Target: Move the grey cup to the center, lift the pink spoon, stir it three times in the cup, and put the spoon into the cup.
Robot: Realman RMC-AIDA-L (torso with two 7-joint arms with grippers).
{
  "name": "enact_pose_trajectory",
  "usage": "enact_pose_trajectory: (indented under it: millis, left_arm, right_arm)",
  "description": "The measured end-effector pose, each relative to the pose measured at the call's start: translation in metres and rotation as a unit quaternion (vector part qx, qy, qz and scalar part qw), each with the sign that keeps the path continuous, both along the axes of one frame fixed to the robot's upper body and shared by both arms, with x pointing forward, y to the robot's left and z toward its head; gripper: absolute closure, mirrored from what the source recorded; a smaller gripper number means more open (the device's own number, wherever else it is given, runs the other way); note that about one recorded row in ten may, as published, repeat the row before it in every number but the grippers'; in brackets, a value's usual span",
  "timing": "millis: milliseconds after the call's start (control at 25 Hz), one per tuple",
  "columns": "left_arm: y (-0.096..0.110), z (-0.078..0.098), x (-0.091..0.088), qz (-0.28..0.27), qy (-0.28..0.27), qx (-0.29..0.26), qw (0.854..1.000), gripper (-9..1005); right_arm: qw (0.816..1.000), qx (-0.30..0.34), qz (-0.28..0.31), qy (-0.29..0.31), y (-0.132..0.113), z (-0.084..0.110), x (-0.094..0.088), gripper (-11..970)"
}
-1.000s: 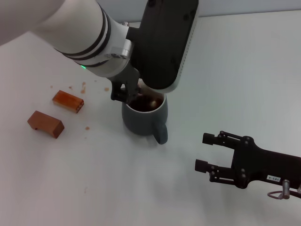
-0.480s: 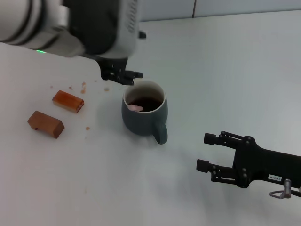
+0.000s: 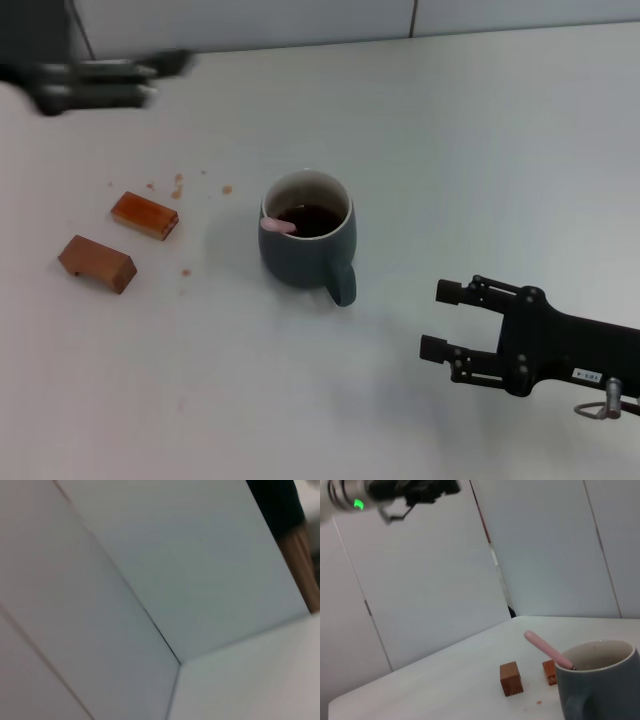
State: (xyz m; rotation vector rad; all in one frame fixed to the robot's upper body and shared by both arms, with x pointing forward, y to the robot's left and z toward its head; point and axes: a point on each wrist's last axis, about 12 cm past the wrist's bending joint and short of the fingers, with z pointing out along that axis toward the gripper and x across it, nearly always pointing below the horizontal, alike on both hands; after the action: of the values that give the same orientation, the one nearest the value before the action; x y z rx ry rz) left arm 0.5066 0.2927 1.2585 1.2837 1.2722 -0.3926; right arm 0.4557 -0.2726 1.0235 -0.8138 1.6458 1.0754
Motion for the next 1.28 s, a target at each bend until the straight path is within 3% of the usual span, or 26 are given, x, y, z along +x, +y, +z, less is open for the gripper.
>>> enact_pose_trajectory:
  millis: [120,160,200,360,560,840,1280]
  left_arm:
    - [0.031,-0.034,-0.007,0.012,0.031,-0.059,0.998,167]
    - [0.031,-0.034,-0.007,0.012,0.031,-0.059,0.998,167]
    - [0.048,-0.075,-0.014,0.032,0.073,-0.086,0.993,167]
    - [0.052,-0.123,-0.025,0.042,0.124,-0.097,0.987,167]
    - [0.033,-0.197,-0.054,0.037,0.192,-0.126,0.972,167]
    - [0.022,-0.22,-0.067,0.038,0.205,-0.143,0.968,167]
    - [0.013,-0.223,-0.065,0.023,0.217,-0.141,0.966,167]
  right_arm:
    - [1.0,0.002,-0.002,-0.002,-0.001,0.001,0.0,173]
    - [1.0,0.003,-0.002,-0.004,-0.001,0.001,0.0,173]
    - [1.0,0.003,-0.002,-0.004,-0.001,0.001,0.0,173]
    - [1.0,0.007,-0.002,-0.011,-0.001,0.003,0.001,173]
    - [0.999,0.027,-0.011,-0.041,-0.001,0.009,0.001,172]
    - [0.999,0.028,-0.01,-0.044,0.001,0.008,0.001,172]
    - [0.999,0.027,-0.011,-0.044,0.001,0.008,0.001,172]
